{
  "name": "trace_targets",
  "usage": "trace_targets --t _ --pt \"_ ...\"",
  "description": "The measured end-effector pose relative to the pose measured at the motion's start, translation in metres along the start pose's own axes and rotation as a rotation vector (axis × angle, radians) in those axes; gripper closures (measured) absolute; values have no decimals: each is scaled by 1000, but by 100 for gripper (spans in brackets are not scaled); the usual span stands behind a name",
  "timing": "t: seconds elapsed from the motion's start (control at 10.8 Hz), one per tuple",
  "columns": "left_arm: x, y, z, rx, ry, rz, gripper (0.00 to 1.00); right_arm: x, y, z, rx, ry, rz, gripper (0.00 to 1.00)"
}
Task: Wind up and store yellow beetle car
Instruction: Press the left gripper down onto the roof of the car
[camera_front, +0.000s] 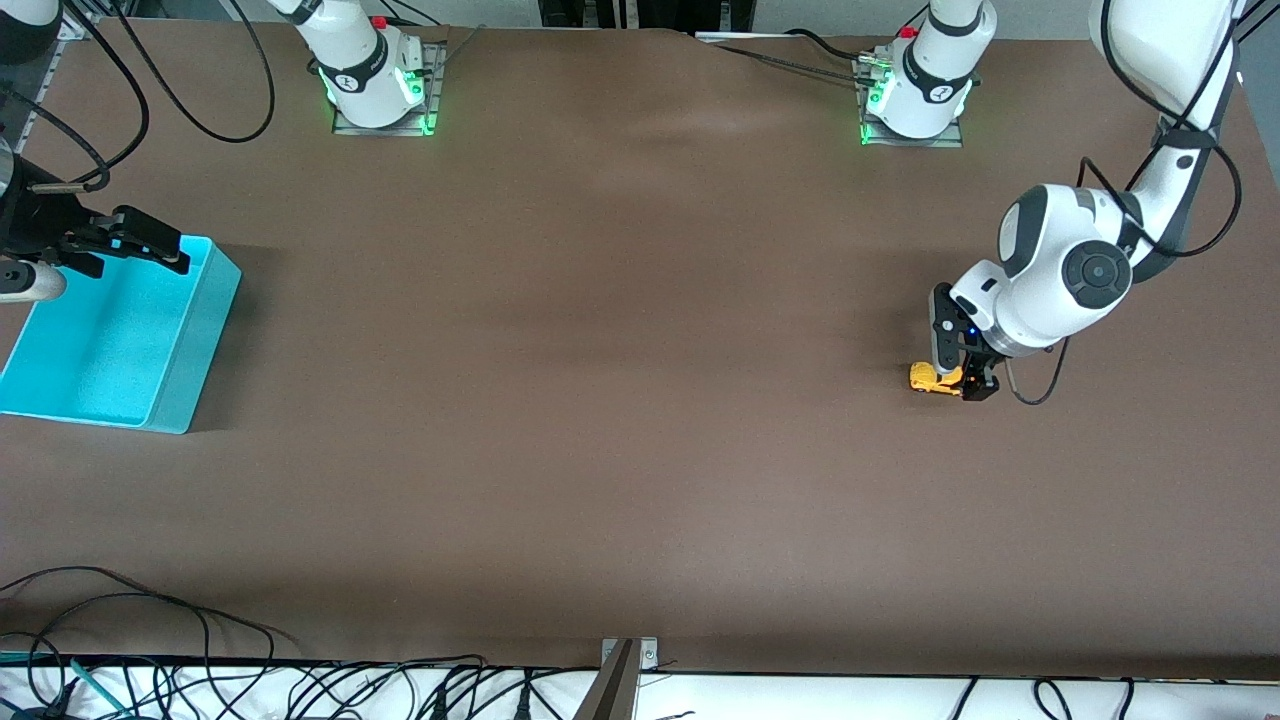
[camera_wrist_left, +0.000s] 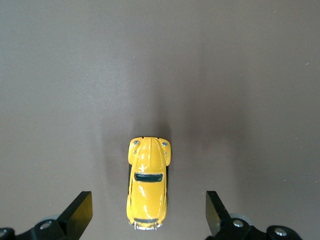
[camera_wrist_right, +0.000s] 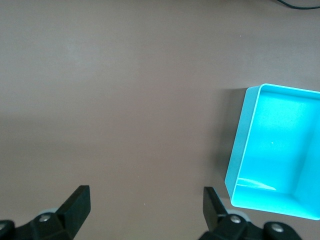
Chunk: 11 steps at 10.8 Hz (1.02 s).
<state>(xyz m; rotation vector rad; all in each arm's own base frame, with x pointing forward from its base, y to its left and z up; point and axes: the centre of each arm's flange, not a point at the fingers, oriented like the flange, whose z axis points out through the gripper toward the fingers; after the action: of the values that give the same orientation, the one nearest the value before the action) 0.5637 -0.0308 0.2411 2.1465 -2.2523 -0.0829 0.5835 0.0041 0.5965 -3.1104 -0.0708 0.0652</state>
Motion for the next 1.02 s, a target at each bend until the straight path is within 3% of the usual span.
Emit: trace_targets --t 0.56,0.74,1.02 --pt "-13 -2 35 -2 -22 49 0 0 0 0 0 0 0 0" --pt "-13 -2 41 0 -26 61 12 0 0 0 0 0 0 0" --pt "-16 -2 45 0 -33 66 51 0 0 0 0 -1 0 0"
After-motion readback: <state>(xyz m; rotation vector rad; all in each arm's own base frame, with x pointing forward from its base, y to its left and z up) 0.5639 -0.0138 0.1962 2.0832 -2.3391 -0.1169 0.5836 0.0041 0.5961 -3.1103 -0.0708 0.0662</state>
